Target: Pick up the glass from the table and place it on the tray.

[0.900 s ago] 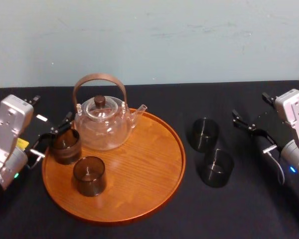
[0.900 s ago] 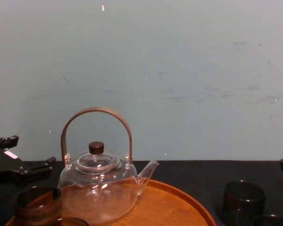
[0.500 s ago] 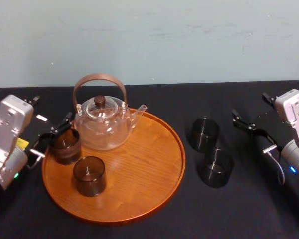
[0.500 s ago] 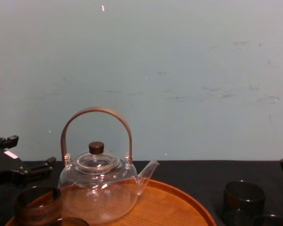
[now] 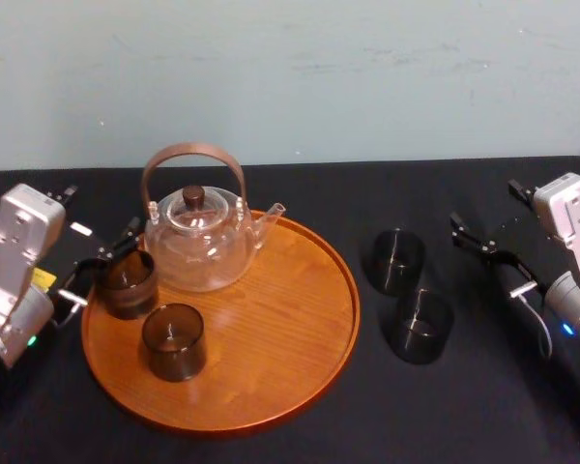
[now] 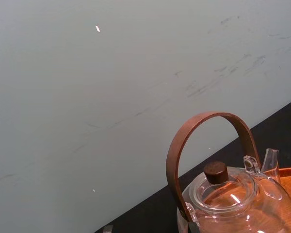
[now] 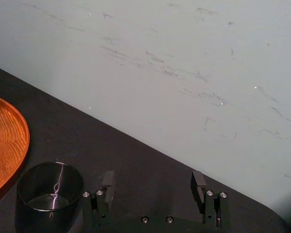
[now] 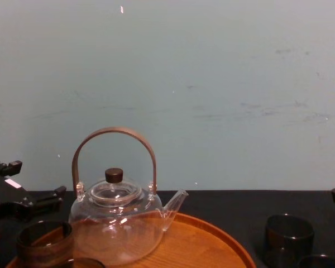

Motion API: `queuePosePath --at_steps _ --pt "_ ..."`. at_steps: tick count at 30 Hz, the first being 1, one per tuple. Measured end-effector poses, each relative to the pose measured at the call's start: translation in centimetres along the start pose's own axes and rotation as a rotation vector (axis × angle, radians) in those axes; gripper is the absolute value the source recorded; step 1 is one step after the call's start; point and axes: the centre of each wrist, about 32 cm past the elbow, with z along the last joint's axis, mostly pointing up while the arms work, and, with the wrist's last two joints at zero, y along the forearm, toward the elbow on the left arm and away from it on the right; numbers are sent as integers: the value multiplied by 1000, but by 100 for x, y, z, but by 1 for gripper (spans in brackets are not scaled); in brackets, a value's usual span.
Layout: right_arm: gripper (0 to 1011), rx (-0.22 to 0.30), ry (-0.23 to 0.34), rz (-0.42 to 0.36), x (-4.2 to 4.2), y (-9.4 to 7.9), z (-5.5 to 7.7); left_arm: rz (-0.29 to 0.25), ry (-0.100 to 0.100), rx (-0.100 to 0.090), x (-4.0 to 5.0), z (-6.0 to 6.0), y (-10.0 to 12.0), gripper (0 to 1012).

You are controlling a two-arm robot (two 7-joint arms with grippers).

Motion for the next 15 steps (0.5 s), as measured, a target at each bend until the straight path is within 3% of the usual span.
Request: queuePosePath --at_steps 15 --pt "1002 0 0 0 0 0 0 0 0 0 0 0 0 1001"
